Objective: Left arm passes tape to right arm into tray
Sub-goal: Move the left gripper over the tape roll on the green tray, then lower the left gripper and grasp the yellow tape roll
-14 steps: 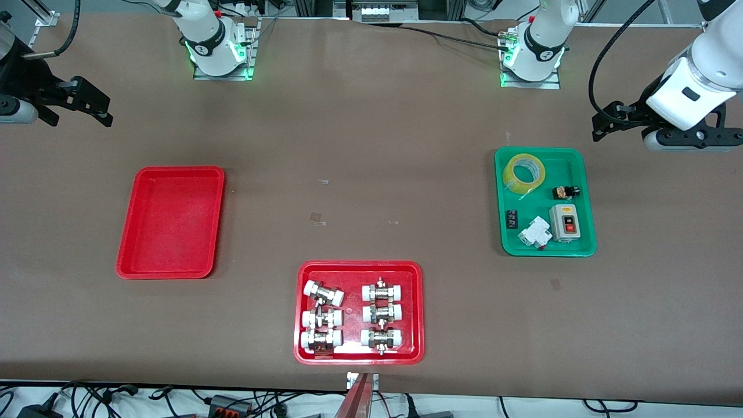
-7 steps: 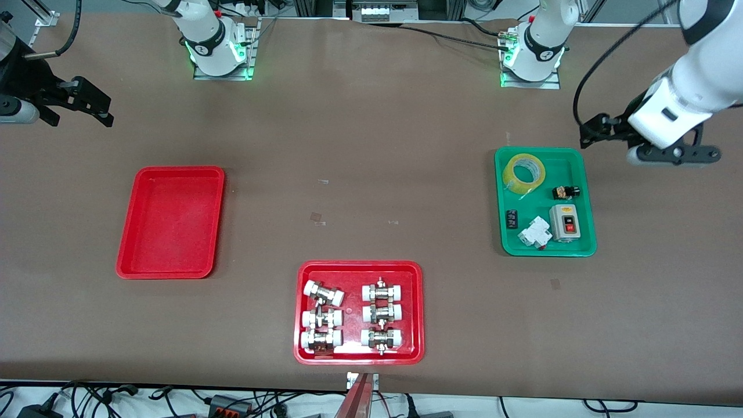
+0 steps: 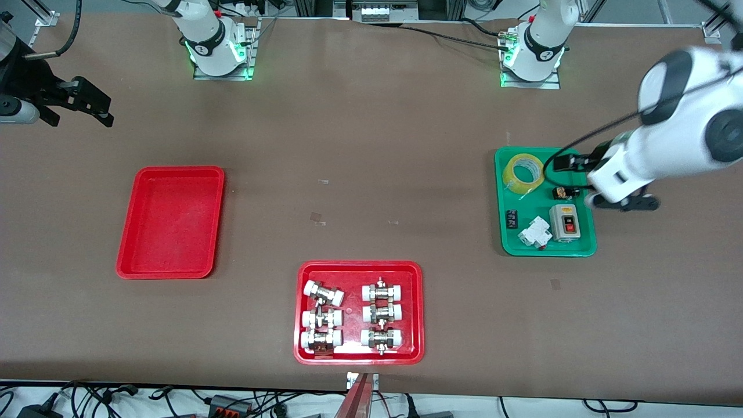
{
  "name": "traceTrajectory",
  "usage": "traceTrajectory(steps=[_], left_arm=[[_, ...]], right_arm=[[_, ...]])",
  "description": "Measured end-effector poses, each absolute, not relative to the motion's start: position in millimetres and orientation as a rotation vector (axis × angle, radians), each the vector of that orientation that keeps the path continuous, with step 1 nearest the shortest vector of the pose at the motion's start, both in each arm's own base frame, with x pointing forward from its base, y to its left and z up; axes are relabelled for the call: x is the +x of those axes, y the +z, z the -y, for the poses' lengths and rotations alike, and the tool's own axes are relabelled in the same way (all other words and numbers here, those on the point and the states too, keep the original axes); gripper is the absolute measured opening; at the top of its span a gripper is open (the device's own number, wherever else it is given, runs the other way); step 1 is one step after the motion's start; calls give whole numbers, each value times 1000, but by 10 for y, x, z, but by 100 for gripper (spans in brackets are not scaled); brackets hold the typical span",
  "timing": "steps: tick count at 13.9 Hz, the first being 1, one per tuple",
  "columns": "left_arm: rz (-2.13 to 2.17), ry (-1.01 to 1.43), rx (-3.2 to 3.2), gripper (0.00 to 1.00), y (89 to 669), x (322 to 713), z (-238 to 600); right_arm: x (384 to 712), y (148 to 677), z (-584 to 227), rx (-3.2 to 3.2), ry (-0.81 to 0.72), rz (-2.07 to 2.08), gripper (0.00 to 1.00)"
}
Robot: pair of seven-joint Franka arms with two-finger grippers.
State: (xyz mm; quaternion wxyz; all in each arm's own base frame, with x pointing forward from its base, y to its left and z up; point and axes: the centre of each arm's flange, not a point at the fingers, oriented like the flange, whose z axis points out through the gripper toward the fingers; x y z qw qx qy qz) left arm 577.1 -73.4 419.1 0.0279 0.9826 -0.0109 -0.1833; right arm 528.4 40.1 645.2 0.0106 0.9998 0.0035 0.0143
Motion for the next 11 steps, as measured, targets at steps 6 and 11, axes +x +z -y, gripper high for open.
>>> traceTrajectory(steps=[6,11], left_arm=[[45,-550,3049,100,3180,5362,1296],[-38,-592,3059,100,2599,4941,1200]], right_arm=[[5283,6457,-401,3120,46,-11,100],[5282,6463,-402,3120,48,-11,100]])
